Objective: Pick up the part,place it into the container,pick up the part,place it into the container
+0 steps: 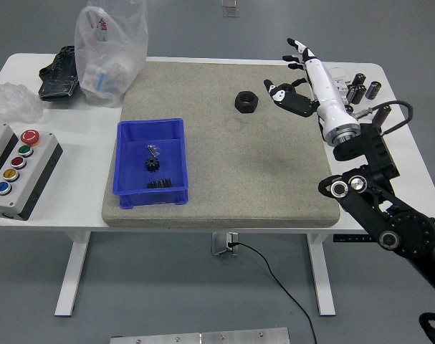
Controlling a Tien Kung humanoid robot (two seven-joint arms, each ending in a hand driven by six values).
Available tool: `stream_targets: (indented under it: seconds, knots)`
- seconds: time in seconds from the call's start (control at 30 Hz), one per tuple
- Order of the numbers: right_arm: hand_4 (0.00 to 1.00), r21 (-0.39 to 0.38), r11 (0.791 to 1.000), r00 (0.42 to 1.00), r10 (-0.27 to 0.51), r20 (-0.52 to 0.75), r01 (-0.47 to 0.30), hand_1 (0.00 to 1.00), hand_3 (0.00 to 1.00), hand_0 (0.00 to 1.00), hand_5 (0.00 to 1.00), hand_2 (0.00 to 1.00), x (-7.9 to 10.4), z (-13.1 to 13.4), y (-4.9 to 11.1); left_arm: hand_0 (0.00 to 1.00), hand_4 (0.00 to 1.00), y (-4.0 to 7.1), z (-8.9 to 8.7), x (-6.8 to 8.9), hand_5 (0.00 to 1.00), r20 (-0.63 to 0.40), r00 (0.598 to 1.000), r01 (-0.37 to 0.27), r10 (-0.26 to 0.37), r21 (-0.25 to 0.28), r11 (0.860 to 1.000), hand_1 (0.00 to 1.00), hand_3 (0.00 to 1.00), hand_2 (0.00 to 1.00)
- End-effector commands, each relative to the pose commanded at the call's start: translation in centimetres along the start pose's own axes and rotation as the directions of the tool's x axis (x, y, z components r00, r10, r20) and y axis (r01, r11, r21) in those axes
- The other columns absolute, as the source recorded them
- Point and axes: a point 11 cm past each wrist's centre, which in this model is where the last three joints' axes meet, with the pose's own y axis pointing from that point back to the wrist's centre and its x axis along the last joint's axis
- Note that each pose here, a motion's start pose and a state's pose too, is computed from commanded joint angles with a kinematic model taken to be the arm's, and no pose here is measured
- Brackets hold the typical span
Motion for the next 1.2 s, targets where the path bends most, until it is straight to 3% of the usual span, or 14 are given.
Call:
stream_targets:
  seconds: [0.37,0.57,0.7,1.2]
  knots:
    - [0.752,-0.086,0.991,0.979,0.113,0.17,-0.099,0.749,0.864,0.521,0.289,0.767,3.0,4.6,4.8,0.715,0.64,0.0,1.3,0.8,0.532,0.029,1.0,-0.007,0.008,-0.032,0.999,0.565,0.624,0.566]
    - [0.754,-0.172,0.967,0.939,0.229,0.257,-0.189,0.744,0.842,0.514,0.305,0.755,5.1,7.4,6.8,0.715,0.642,0.1,1.8,0.8,0.532,0.039,0.999,-0.003,0.005,-0.049,0.999,0.565,0.623,0.566]
    - [0.754,-0.19,0.952,0.919,0.286,0.271,-0.24,0.744,0.842,0.514,0.305,0.755,6.4,8.0,7.3,0.715,0.642,0.1,1.7,0.6,0.532,0.043,0.999,0.0,0.002,-0.047,0.999,0.565,0.623,0.566]
    - [0.753,-0.182,0.943,0.903,0.321,0.286,-0.278,0.737,0.831,0.51,0.312,0.751,7.8,7.7,7.5,0.715,0.643,0.1,2.1,0.8,0.519,0.041,0.999,0.001,0.002,-0.053,0.999,0.562,0.623,0.567]
